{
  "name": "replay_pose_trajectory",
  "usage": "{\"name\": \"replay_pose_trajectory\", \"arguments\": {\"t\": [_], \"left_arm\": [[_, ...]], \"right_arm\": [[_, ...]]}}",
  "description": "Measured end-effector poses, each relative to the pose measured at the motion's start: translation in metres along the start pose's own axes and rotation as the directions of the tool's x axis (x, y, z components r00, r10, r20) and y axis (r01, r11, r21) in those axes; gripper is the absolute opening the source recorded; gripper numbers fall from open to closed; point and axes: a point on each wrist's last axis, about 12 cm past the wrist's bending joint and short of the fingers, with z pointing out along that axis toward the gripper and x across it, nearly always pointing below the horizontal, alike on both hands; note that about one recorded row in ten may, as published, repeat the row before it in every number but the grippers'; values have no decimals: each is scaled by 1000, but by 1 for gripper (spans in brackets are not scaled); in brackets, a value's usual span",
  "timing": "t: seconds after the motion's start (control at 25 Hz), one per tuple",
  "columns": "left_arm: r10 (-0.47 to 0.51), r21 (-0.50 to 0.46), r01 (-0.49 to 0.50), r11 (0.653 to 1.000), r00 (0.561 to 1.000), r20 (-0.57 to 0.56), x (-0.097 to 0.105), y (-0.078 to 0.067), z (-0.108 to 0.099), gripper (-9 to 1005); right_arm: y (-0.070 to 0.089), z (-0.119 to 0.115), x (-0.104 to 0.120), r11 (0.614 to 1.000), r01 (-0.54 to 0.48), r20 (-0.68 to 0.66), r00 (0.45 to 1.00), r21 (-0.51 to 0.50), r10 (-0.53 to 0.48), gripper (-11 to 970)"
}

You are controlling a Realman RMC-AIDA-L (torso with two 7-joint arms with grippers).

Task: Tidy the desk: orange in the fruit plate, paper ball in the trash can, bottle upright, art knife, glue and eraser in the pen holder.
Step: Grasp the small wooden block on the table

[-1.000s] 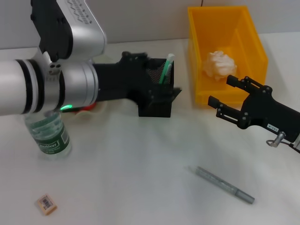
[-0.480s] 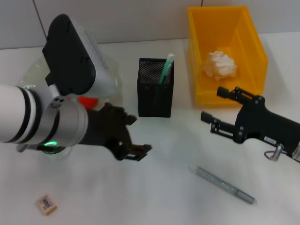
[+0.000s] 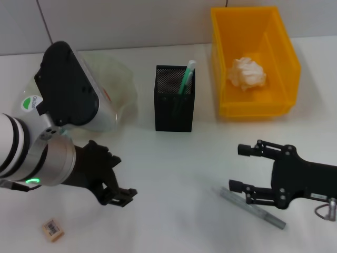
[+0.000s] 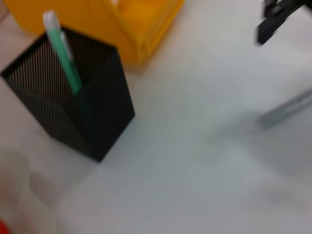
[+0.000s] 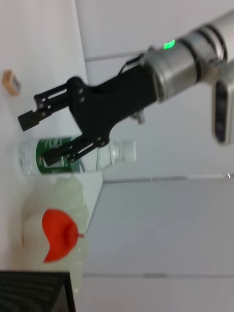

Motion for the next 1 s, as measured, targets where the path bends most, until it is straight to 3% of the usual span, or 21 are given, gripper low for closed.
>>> {"name": "replay_pose_trajectory", "arguments": {"t": [0.28, 0.56, 1.0], "left_arm": [[38, -25, -40, 999, 995, -95, 4, -8, -4, 718], [11, -37, -20, 999, 972, -236, 17, -12, -4, 717], [-17, -8, 15, 1000, 939, -343, 17, -13, -10, 715]], "right_arm": [[2, -8, -13, 999, 2, -43, 999, -39, -3, 766], [2, -6, -13, 999, -7, -42, 999, -47, 5, 766], [2, -2, -13, 998, -5, -40, 999, -59, 2, 766]]}}
